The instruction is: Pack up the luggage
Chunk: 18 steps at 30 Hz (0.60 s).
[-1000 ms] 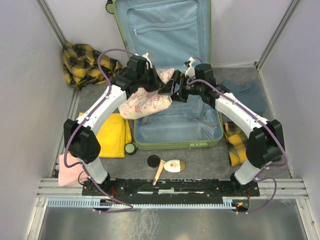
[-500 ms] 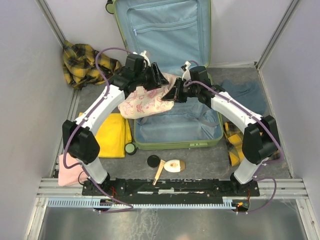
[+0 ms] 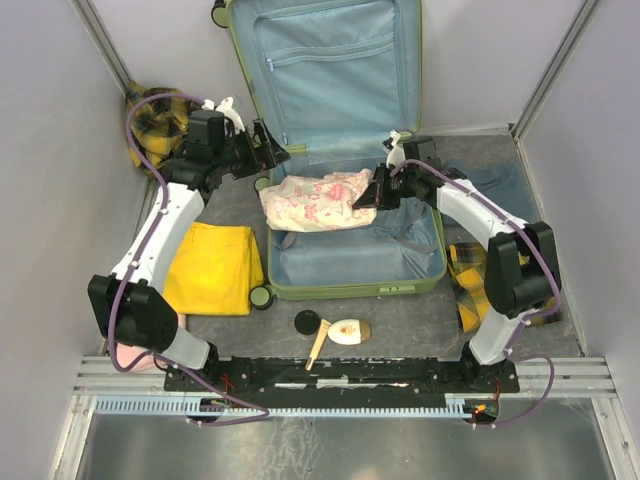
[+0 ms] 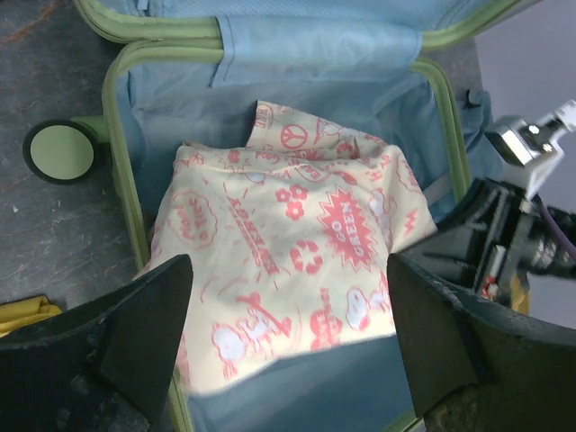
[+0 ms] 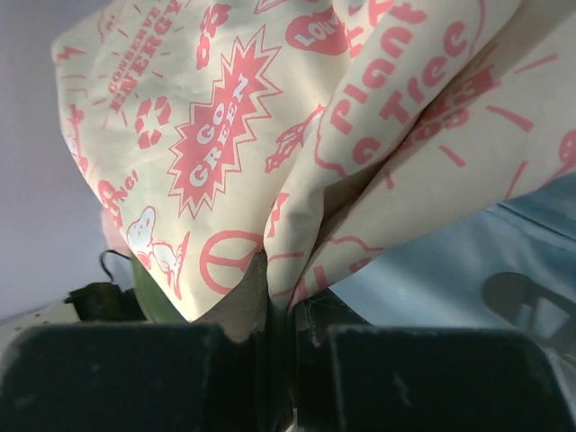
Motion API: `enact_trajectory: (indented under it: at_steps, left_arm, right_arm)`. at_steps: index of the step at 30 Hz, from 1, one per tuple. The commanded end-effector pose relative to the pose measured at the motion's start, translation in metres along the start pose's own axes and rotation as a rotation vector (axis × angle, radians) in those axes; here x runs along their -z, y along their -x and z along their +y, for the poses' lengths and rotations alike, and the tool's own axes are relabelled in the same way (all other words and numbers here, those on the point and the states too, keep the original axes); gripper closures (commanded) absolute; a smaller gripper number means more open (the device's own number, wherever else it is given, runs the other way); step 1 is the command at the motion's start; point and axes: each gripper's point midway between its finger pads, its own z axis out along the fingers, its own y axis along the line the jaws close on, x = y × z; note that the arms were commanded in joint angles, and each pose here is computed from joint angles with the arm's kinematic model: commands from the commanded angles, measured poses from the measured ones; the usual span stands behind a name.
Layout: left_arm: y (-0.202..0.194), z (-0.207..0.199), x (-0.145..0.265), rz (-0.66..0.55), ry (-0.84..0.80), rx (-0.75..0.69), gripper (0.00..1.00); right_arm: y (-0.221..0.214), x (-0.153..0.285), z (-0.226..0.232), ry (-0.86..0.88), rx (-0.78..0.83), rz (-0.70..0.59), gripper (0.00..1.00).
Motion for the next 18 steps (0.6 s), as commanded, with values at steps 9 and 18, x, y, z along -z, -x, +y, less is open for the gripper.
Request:
enact_trajectory:
  at_steps: [9,18]
  left_arm:
    - [-0.016,0.005,0.011,0.030,-0.013,-0.139,0.06]
    - [-0.028,0.009,0.014,0.041,-0.010,-0.124,0.05]
  right_arm:
    - [-0.060,0.045,-0.055,-0.111,0.140,0.301,0.98]
    - [-0.108,0.106,-0.061,-0.150,0.121,0.476,0.98]
